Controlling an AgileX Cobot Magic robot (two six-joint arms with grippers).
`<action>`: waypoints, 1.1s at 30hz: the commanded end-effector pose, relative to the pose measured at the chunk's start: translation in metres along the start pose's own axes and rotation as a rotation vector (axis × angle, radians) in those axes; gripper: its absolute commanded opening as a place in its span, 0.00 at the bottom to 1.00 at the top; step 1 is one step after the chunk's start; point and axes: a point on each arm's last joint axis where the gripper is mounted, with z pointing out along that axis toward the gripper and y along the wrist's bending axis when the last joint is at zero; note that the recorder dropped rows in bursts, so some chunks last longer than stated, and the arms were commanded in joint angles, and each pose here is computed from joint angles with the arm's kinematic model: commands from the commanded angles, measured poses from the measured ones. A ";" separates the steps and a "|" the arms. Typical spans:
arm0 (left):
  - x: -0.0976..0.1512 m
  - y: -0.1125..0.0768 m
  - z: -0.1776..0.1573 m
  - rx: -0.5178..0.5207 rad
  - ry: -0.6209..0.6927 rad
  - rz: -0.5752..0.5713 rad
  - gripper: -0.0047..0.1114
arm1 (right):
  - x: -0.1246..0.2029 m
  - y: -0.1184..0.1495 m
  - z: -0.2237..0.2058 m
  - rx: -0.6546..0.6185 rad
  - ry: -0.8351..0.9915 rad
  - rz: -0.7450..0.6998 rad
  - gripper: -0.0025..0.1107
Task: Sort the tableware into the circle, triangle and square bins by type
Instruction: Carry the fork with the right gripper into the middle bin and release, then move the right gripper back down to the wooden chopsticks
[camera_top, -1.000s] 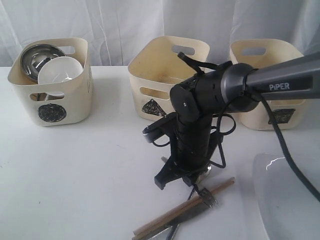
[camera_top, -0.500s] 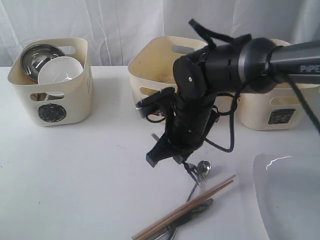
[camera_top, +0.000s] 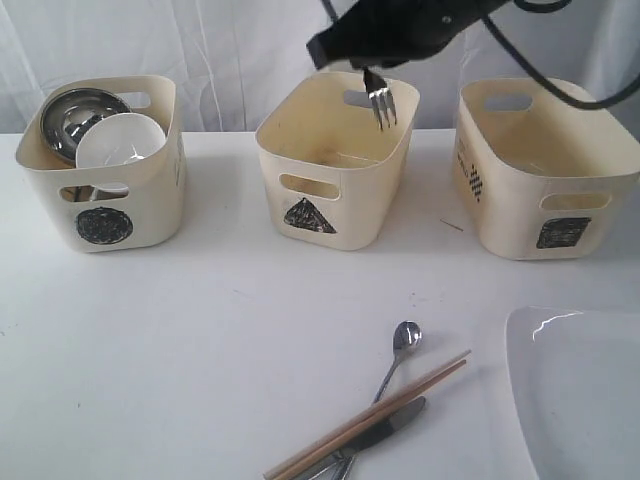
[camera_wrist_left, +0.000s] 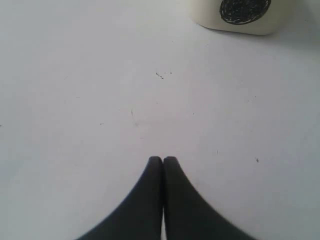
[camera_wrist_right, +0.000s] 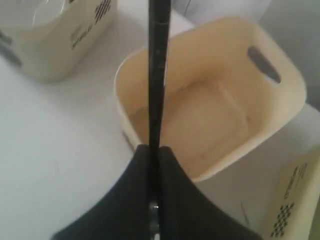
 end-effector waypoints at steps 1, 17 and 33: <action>0.006 0.000 0.001 0.005 0.045 0.009 0.04 | -0.011 -0.034 0.022 0.068 -0.179 0.105 0.02; 0.006 0.000 0.001 0.005 0.045 0.009 0.04 | 0.026 -0.047 0.134 0.123 -0.222 0.140 0.21; 0.006 0.000 0.001 0.005 0.045 0.009 0.04 | 0.029 -0.028 0.058 -0.023 0.171 0.146 0.27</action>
